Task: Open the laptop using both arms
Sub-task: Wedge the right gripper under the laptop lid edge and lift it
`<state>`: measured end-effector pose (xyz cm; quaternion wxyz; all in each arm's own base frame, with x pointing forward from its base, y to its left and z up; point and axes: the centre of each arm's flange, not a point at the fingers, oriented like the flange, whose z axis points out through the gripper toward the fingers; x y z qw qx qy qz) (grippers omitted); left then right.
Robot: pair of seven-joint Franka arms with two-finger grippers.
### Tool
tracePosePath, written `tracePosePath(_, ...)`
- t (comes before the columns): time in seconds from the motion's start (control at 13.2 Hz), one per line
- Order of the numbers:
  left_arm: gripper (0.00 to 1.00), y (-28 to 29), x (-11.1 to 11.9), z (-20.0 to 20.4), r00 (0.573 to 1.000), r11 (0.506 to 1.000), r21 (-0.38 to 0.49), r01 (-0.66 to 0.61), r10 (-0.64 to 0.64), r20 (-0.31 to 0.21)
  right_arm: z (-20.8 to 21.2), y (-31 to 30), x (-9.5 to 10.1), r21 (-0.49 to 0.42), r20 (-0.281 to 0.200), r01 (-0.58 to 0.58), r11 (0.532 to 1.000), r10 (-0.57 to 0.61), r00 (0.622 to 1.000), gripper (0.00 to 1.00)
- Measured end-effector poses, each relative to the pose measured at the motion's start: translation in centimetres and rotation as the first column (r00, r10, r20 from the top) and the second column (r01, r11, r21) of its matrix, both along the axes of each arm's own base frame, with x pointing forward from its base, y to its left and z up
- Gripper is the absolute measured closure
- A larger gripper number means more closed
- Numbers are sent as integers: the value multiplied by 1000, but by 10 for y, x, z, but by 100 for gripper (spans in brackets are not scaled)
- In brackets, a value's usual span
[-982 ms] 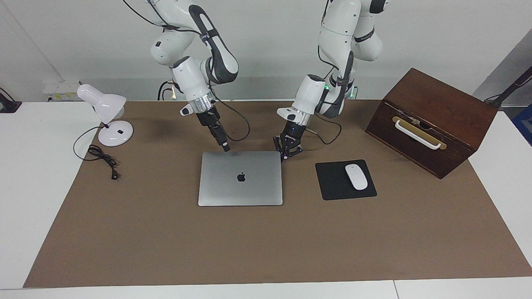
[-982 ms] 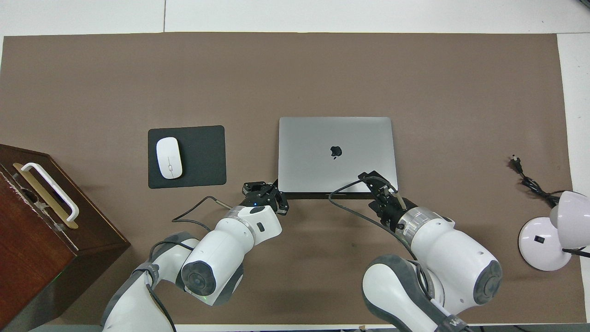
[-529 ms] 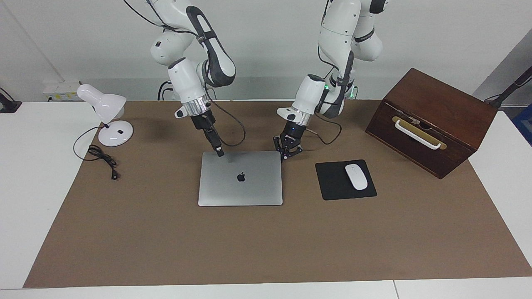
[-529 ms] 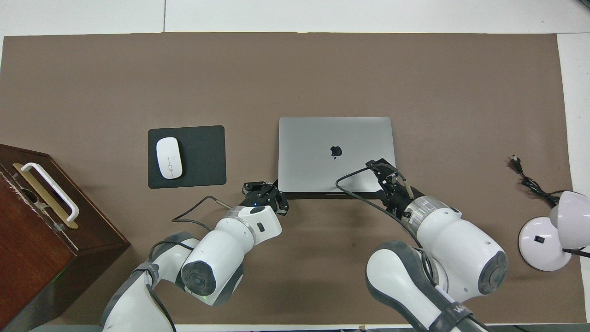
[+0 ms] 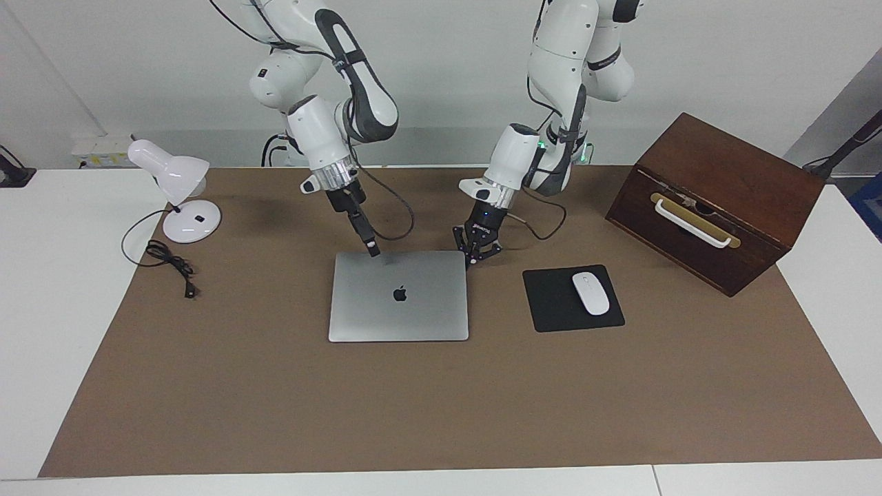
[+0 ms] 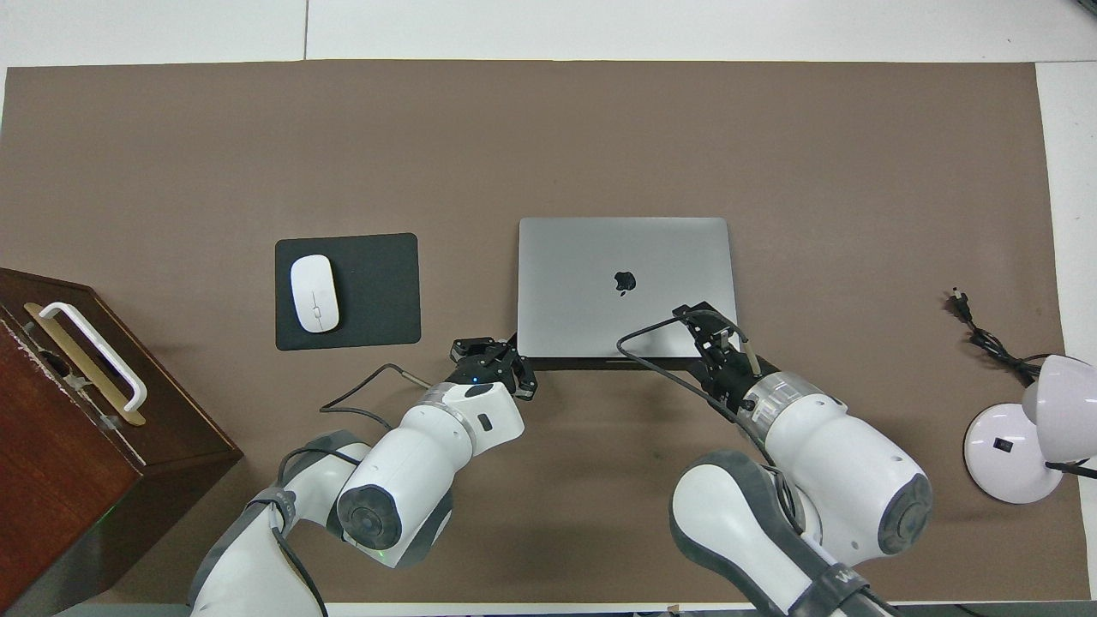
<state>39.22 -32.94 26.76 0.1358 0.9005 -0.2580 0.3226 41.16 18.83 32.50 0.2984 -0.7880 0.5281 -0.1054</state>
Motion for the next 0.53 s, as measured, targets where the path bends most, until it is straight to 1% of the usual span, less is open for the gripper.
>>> tracePosePath(0.15, 99, 0, 0, 0, 1000, 1000, 1, 2, -2, 1, -2, 4, -3, 3, -6, -1, 1000, 1, 1000, 0)
tracePosePath(0.38, 99, 0, 0, 0, 1000, 1000, 4, 8, -8, 4, -15, 1, -4, -29, -19, 3, 1000, -4, 1000, 0)
tracePosePath(0.53, 99, -1, 0, 0, 1000, 1000, 9, 17, -17, 8, -18, 1, -2, -42, -16, -1, 999, 0, 1000, 0)
